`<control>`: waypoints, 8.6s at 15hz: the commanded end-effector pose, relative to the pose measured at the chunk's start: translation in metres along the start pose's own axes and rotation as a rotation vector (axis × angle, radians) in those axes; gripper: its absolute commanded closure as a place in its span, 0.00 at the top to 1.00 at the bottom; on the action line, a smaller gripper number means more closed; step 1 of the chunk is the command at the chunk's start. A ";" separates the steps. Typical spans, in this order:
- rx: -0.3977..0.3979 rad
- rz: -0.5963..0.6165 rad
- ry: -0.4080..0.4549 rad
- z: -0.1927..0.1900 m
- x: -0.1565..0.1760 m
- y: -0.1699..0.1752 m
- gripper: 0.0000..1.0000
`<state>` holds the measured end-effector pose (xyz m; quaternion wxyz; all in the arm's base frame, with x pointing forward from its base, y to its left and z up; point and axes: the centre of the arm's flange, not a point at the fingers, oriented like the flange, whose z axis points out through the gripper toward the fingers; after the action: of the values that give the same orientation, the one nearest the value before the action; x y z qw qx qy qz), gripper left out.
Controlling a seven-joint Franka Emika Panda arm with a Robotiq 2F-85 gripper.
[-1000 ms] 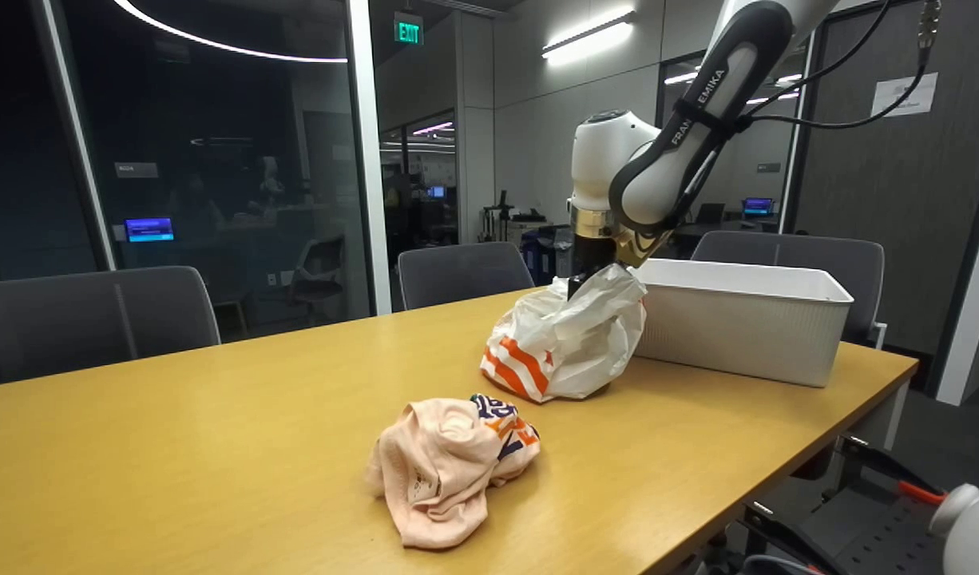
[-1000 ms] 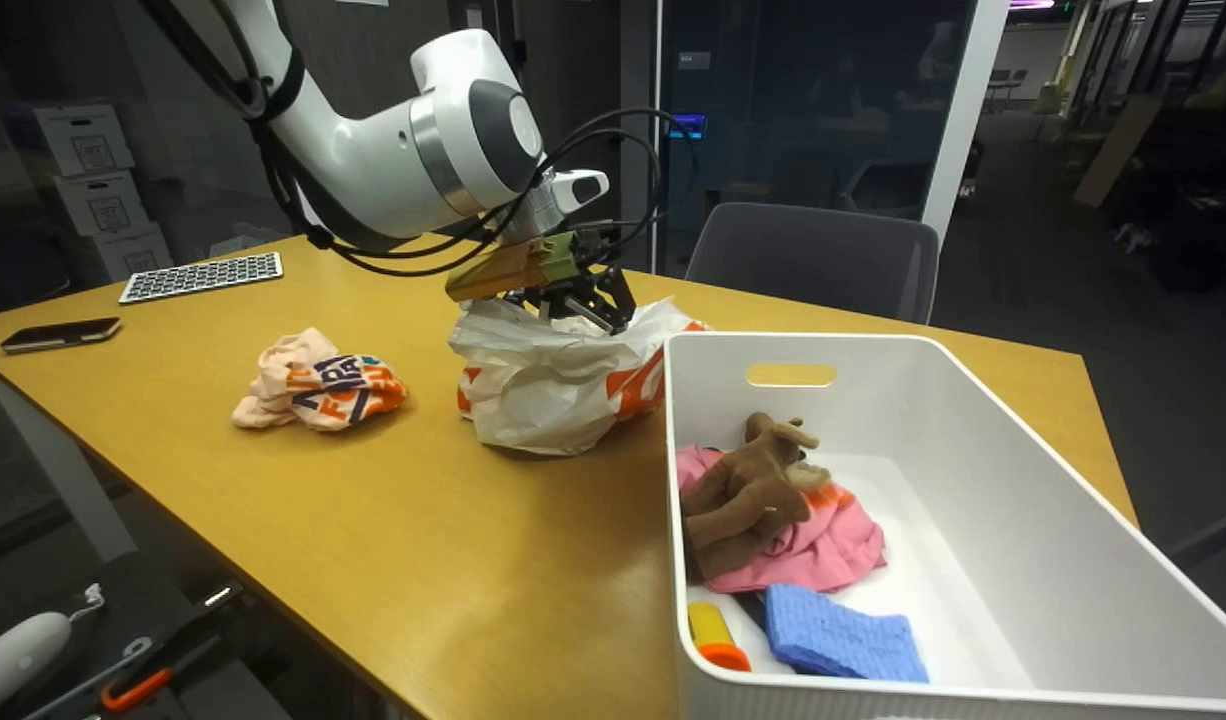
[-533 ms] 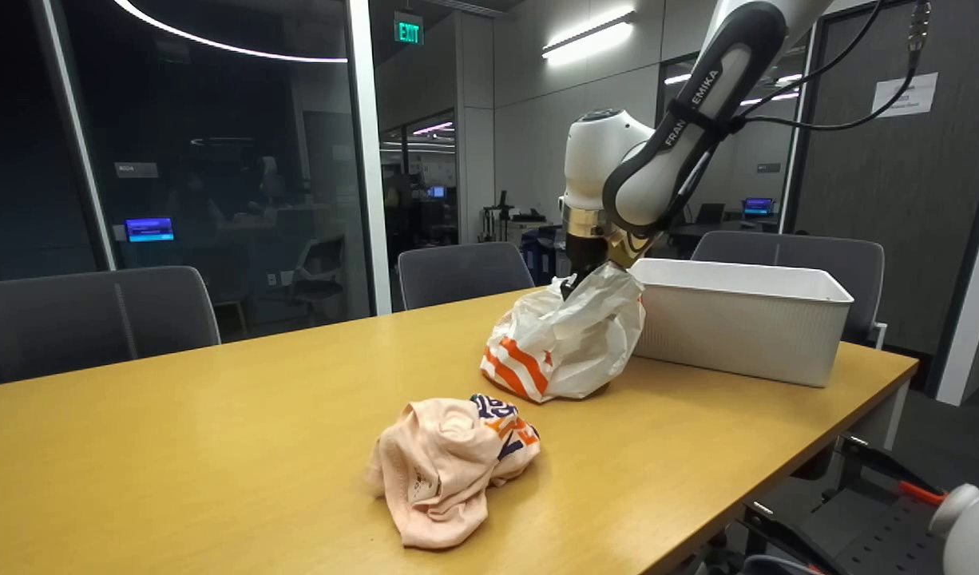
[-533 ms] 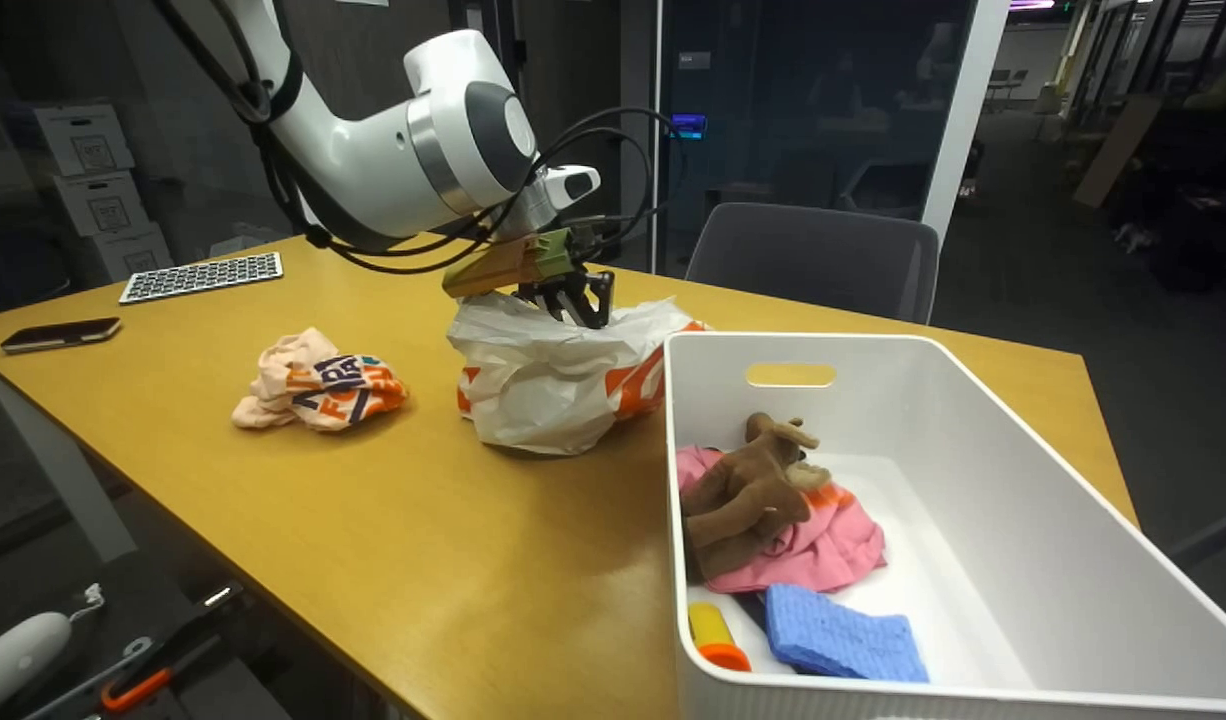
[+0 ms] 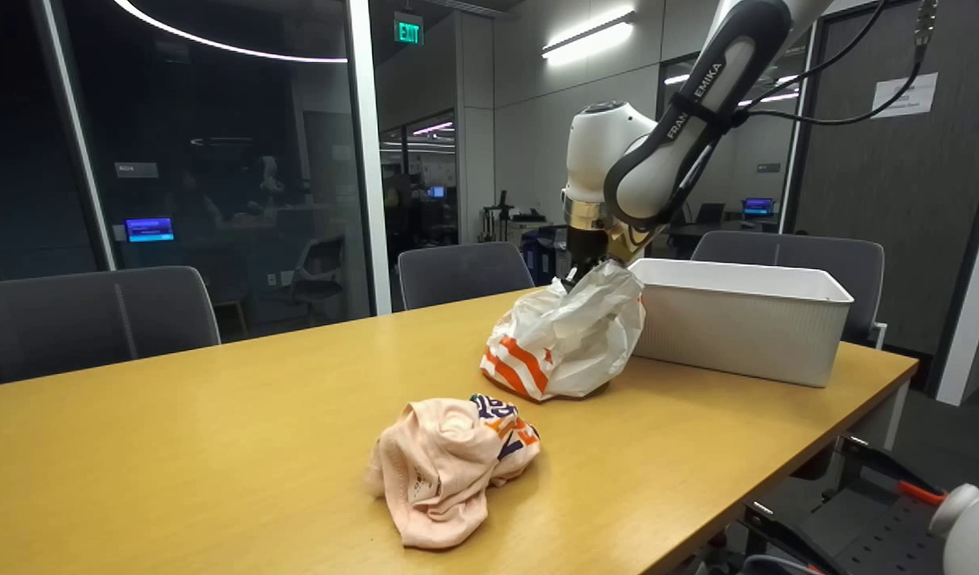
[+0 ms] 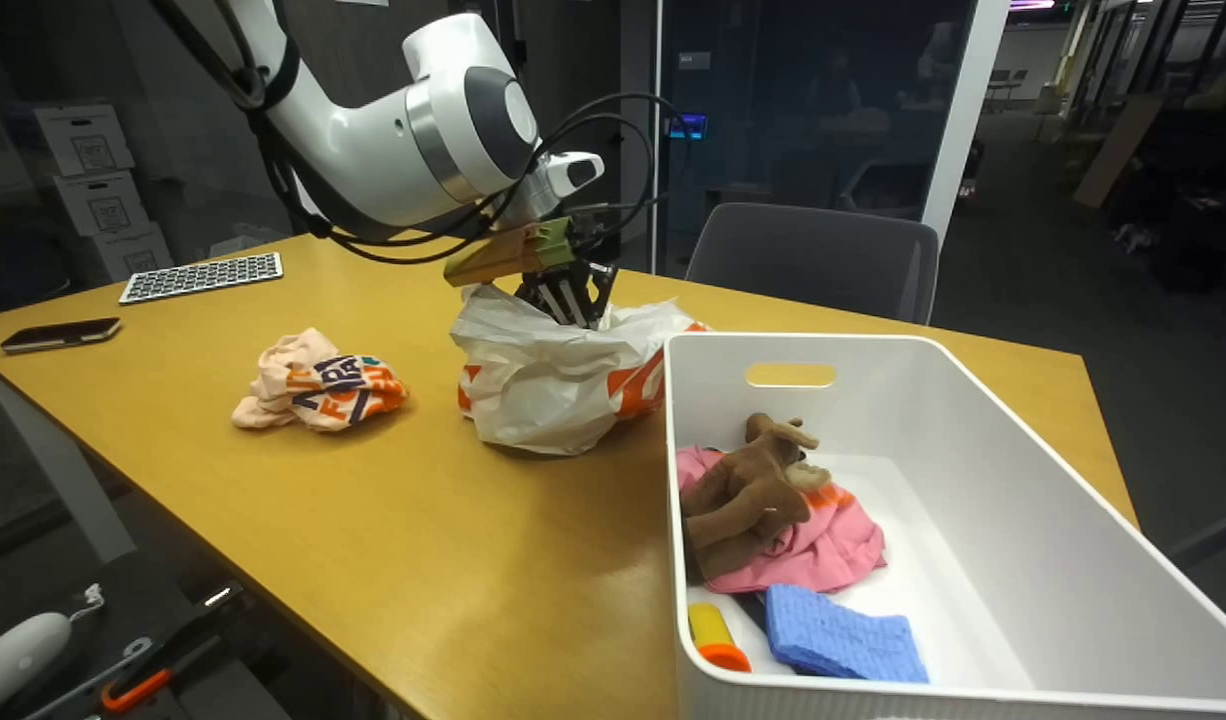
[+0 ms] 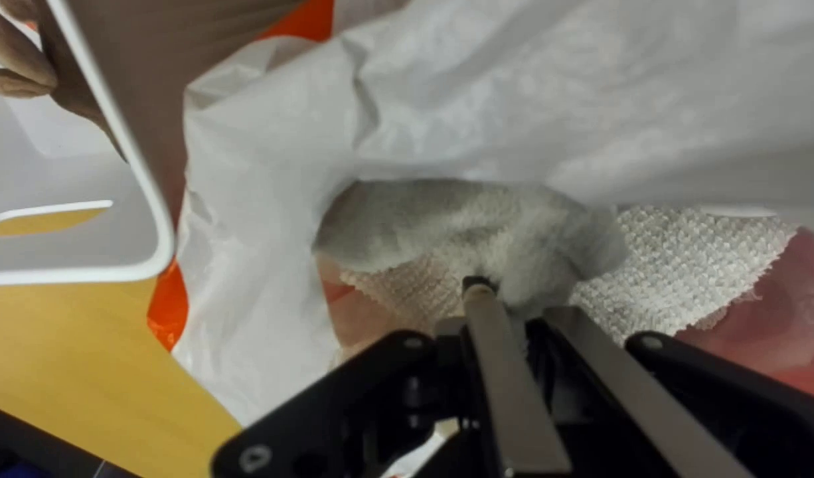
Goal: Pick up the cloth in the bag and put it the box and pick up the cloth on the table and put it in the bag
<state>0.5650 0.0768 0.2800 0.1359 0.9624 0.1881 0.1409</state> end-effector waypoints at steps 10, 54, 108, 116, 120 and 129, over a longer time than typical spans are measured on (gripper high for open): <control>-0.302 0.047 0.260 -0.165 0.033 -0.001 0.00; -0.925 0.585 0.036 -0.114 -0.151 0.112 1.00; 0.383 -0.294 0.211 -0.085 -0.071 -0.320 1.00; 0.431 -0.266 0.157 -0.026 -0.058 -0.345 1.00; 0.442 -0.260 0.139 -0.003 -0.055 -0.348 0.75; 0.440 -0.177 0.186 -0.017 -0.042 -0.333 0.08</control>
<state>0.4092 0.3620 0.1778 -0.0751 0.9281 0.3304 0.1541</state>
